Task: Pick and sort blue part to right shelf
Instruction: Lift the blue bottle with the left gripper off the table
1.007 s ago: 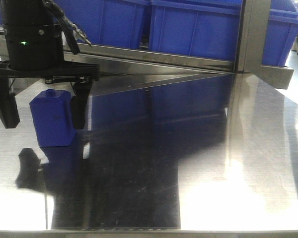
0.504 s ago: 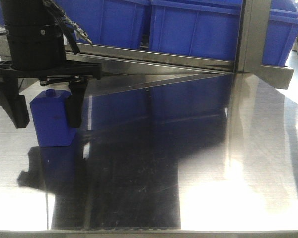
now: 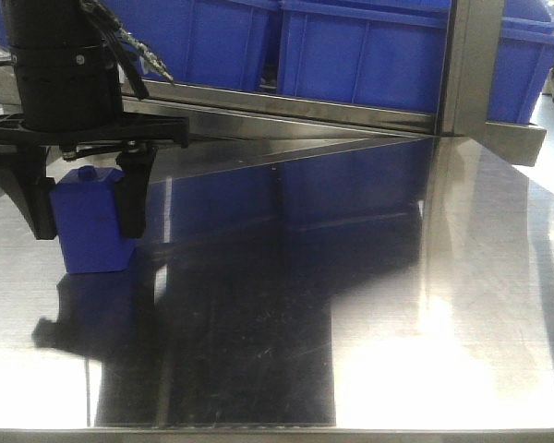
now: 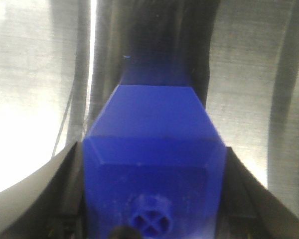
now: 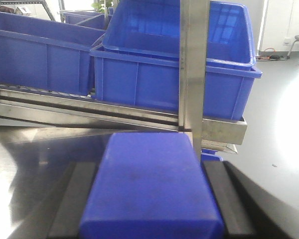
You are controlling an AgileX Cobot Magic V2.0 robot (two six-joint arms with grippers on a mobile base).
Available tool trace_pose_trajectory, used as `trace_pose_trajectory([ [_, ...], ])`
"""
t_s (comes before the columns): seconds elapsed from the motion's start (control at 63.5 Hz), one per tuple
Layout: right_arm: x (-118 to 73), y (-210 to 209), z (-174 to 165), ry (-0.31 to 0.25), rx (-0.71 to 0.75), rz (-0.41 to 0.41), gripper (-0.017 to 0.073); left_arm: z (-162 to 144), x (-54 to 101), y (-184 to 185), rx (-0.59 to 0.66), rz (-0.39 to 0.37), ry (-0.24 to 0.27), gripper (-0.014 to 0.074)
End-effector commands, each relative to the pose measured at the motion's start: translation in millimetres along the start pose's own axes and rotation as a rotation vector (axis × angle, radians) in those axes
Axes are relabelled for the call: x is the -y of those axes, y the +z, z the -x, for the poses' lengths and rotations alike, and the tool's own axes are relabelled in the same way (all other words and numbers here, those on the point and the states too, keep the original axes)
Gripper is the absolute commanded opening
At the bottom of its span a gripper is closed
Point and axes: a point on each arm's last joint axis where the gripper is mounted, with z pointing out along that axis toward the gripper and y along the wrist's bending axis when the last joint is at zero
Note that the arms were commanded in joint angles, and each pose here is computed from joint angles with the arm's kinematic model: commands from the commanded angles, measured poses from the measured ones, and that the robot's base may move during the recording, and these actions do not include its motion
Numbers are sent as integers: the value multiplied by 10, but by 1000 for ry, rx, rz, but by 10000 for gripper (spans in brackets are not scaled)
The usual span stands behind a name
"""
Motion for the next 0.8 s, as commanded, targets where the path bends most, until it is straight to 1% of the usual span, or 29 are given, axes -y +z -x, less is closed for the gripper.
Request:
trace_pose_trajectory([
  [0.0,-10,-11,177,-16,113,2,391,-13,-19,-255,57,-50,-19,353],
  [0.079,-10,-11,177,-16,113,2,391,-37,-26,-342,73,-74,-9,353],
  [0.157,-10,-11,177,-16,113,2,391,-72,-27,-459,98,-113,59,353],
  [0.236,-10,-11,177,-16,113,2,391,-138,-31,-588,124,-166,158,353],
  [0.252,-10,-11,177,-16,113,2,391,-151,-31,-610,130,-176,191,353],
  [0.268,-10,-11,177,-16,113,2,391,-168,-28,-632,133,-191,212,353],
  [0.283,-10,-11,177,-16,113,2,391,-188,-33,-664,145,-203,247,353],
  [0.299,-10,-11,177,-16,113,2,391,-206,-32,-688,151,-217,268,353],
  [0.315,-10,-11,177,-16,113,2,391,-227,-38,-718,167,-229,304,353],
  [0.409,-10,-11,177,-16,113,2,391,-345,-61,-835,253,-304,444,353],
  [0.425,-10,-11,177,-16,113,2,391,-365,-67,-850,273,-314,478,353],
  [0.488,-10,-11,177,-16,113,2,391,-456,-97,-920,351,-361,538,353],
  [0.535,-10,-11,177,-16,113,2,391,-519,-127,-926,409,-386,565,353],
  [0.598,-10,-11,177,-16,113,2,391,-595,-178,-946,483,-408,569,353],
  [0.614,-10,-11,177,-16,113,2,391,-613,-198,-976,520,-413,564,353],
  [0.708,-10,-11,177,-16,113,2,391,-734,-303,-957,604,-421,538,353],
  [0.787,-10,-11,177,-16,113,2,391,-837,-399,-967,698,-431,513,353],
])
